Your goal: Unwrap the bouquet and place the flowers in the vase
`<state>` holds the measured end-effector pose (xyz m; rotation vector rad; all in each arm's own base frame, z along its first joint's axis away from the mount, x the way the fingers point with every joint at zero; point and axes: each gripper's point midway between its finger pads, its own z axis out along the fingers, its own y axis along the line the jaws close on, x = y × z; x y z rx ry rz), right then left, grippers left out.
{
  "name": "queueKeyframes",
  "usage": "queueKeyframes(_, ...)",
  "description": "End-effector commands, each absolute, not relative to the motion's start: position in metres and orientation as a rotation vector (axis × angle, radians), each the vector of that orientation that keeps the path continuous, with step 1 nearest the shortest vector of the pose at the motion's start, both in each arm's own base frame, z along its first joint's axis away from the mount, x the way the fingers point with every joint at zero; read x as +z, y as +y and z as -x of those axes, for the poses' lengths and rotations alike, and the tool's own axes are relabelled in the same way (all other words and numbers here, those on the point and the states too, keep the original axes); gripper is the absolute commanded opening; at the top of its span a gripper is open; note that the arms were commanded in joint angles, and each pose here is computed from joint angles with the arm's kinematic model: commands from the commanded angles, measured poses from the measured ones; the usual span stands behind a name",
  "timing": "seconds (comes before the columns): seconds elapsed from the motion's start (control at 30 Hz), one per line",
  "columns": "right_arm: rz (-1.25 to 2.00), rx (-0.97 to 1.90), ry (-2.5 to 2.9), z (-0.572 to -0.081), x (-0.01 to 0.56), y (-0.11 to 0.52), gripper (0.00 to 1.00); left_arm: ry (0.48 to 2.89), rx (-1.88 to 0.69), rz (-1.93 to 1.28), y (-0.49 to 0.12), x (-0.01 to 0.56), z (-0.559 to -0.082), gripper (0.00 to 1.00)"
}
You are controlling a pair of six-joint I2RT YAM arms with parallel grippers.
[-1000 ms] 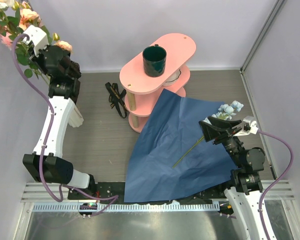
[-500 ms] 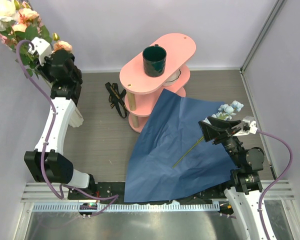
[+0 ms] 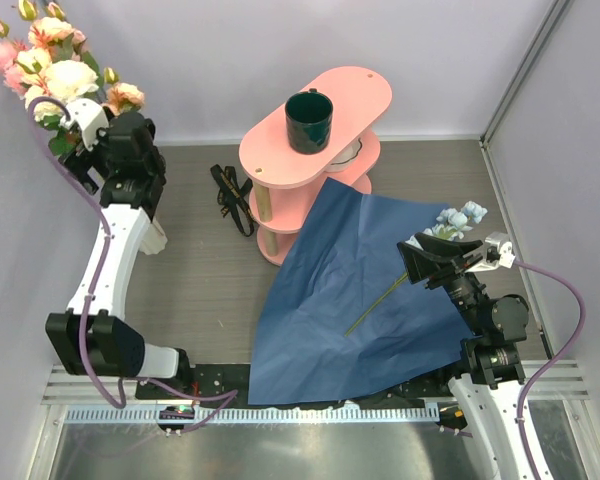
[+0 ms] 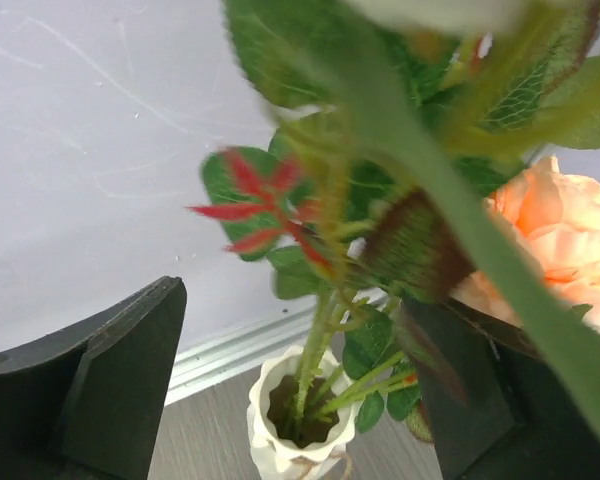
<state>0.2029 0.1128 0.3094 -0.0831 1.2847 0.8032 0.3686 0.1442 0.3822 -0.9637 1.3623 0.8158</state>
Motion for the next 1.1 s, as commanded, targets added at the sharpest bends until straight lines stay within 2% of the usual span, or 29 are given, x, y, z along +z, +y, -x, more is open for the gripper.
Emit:
queueKeyframes(0.0,0.066,0.799,1.265,-0.206,0.315,0.111,0.64,1.317,0.584,1.048,0.135,0.393,-0.345,0.95)
queueKeyframes(0.1,0.058,0.793,1.282,-0.21,0.312,0.11,0.64,1.364,0.45,1.046,0.122,0.386,-0.336,0.98)
queueKeyframes(0.3,0.042,0.788,1.329,-0.219,0.302,0.111,0.64,1.411,0.059,0.908,0.074,0.4,-0.331,0.91)
queueKeyframes(0.43,0.016,0.762,1.388,-0.228,0.292,0.108,0.64,1.388,-0.371,0.575,-0.001,0.436,-0.336,0.88)
queueKeyframes(0.6,-0.042,0.722,1.472,-0.243,0.278,0.103,0.64,1.312,-0.751,0.214,-0.079,0.492,-0.32,0.88)
queueKeyframes(0.77,-0.195,0.616,1.648,-0.263,0.247,0.084,0.63,1.279,-1.092,-0.127,-0.152,0.52,-0.29,0.85)
queueKeyframes(0.8,-0.22,0.608,1.674,-0.265,0.242,0.083,0.63,1.265,-1.174,-0.233,-0.176,0.525,-0.273,0.85)
queueKeyframes(0.87,-0.322,0.575,1.753,-0.269,0.224,0.075,0.63,1.291,-1.208,-0.355,-0.207,0.52,-0.264,0.85)
queueKeyframes(0.9,-0.373,0.562,1.777,-0.27,0.217,0.071,0.63,1.303,-1.276,-0.457,-0.239,0.515,-0.243,0.85)
queueKeyframes(0.93,-0.425,0.541,1.821,-0.269,0.203,0.067,0.63,1.31,-1.249,-0.548,-0.257,0.505,-0.242,0.86)
queueKeyframes(1.07,-0.617,0.434,1.978,-0.268,0.156,0.052,0.61,1.32,-1.317,-0.818,-0.318,0.48,-0.189,0.85)
